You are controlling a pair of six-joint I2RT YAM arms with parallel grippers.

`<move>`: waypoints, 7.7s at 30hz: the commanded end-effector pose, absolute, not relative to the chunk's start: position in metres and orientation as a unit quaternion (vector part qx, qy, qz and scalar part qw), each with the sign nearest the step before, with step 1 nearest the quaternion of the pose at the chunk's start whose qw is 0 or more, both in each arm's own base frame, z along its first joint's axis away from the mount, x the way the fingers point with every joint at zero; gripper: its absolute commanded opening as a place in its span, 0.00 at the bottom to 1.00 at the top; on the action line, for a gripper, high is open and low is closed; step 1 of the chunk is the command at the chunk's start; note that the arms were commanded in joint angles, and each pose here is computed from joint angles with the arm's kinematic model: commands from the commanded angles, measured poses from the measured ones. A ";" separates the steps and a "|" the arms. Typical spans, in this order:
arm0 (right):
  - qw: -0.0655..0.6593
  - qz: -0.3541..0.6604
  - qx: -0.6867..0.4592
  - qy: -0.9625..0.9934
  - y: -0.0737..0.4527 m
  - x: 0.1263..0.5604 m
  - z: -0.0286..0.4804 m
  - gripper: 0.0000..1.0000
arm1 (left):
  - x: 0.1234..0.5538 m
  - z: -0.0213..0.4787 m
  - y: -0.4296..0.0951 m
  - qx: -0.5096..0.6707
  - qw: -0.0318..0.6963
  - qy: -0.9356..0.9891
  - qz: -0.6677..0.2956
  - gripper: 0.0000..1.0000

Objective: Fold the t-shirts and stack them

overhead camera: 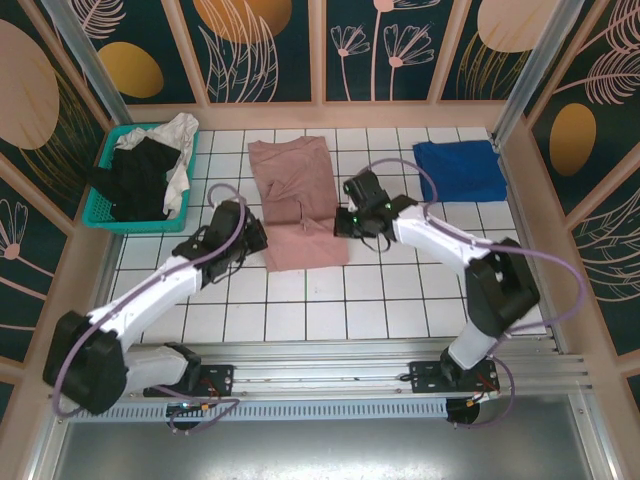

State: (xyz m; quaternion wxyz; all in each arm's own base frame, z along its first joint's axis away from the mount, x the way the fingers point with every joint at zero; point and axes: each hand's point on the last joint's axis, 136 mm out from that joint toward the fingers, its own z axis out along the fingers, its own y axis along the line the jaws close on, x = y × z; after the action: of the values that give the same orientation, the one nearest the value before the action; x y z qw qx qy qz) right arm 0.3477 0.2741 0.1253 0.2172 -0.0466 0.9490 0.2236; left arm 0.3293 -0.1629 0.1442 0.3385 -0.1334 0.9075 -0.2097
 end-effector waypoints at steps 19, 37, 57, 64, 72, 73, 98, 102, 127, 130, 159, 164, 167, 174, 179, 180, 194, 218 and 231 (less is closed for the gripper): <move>0.159 0.254 -0.077 0.951 0.280 0.491 0.076 0.15 | 0.458 0.075 -0.157 -0.111 0.238 0.938 -0.226 0.07; 0.230 0.279 -0.102 0.927 0.281 0.464 0.116 0.32 | 0.480 0.107 -0.142 -0.092 0.262 0.942 -0.190 0.49; 0.223 0.365 -0.037 0.903 0.284 0.504 0.090 0.45 | 0.478 0.046 -0.150 -0.081 0.220 0.951 -0.200 0.62; 0.186 0.372 -0.018 0.909 0.288 0.505 0.073 0.44 | 0.484 0.042 -0.153 -0.080 0.215 0.950 -0.211 0.49; 0.178 0.379 -0.035 0.907 0.293 0.486 0.080 0.06 | 0.480 0.064 -0.158 -0.079 0.224 0.944 -0.230 0.14; 0.178 0.379 -0.041 0.907 0.294 0.482 0.082 0.03 | 0.479 0.067 -0.157 -0.080 0.225 0.943 -0.230 0.11; 0.295 0.227 -0.253 0.893 0.289 0.307 0.138 0.00 | 0.298 0.130 -0.167 -0.089 0.228 0.918 -0.311 0.00; 0.311 0.215 -0.246 0.892 0.274 0.277 0.158 0.00 | 0.266 0.144 -0.159 -0.104 0.241 0.911 -0.317 0.00; 0.313 0.261 -0.266 0.874 0.302 0.386 0.148 0.00 | 0.405 0.114 -0.164 -0.089 0.245 0.930 -0.258 0.00; 0.304 0.268 -0.255 0.878 0.297 0.414 0.139 0.00 | 0.425 0.099 -0.163 -0.089 0.229 0.935 -0.254 0.00; 0.263 0.276 -0.257 0.888 0.320 0.365 0.090 0.30 | 0.420 0.089 -0.140 -0.079 0.222 0.951 -0.198 0.47; 0.261 0.266 -0.269 0.888 0.341 0.401 0.072 0.22 | 0.393 0.072 -0.140 -0.093 0.199 0.953 -0.208 0.45; 0.267 0.257 -0.273 0.888 0.348 0.427 0.075 0.21 | 0.377 0.074 -0.140 -0.101 0.202 0.948 -0.224 0.44; 0.277 0.244 -0.237 0.898 0.344 0.464 0.072 0.19 | 0.322 0.041 -0.143 -0.115 0.160 0.950 -0.243 0.44; 0.276 0.250 -0.188 0.909 0.326 0.498 0.061 0.19 | 0.312 0.033 -0.152 -0.122 0.160 0.939 -0.278 0.42; 0.274 0.254 -0.186 0.909 0.326 0.501 0.057 0.19 | 0.312 0.033 -0.154 -0.121 0.161 0.937 -0.284 0.43; 0.396 0.175 -0.295 0.852 0.361 0.432 0.126 0.45 | 0.320 0.016 -0.166 -0.111 0.149 0.935 -0.302 0.09; 0.344 0.244 -0.259 0.869 0.341 0.450 0.064 0.45 | 0.315 0.045 -0.152 -0.093 0.178 0.942 -0.268 0.00; 0.301 0.180 -0.297 0.888 0.330 0.324 0.033 0.49 | 0.308 0.035 -0.144 -0.112 0.171 0.946 -0.250 0.00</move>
State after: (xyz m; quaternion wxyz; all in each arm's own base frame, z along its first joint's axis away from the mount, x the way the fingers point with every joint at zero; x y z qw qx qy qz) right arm 0.3214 0.3601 0.0663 0.3220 -0.3334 0.8568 0.2261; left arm 0.3156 -0.1503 0.0420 0.1797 -0.1027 0.9410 -0.2677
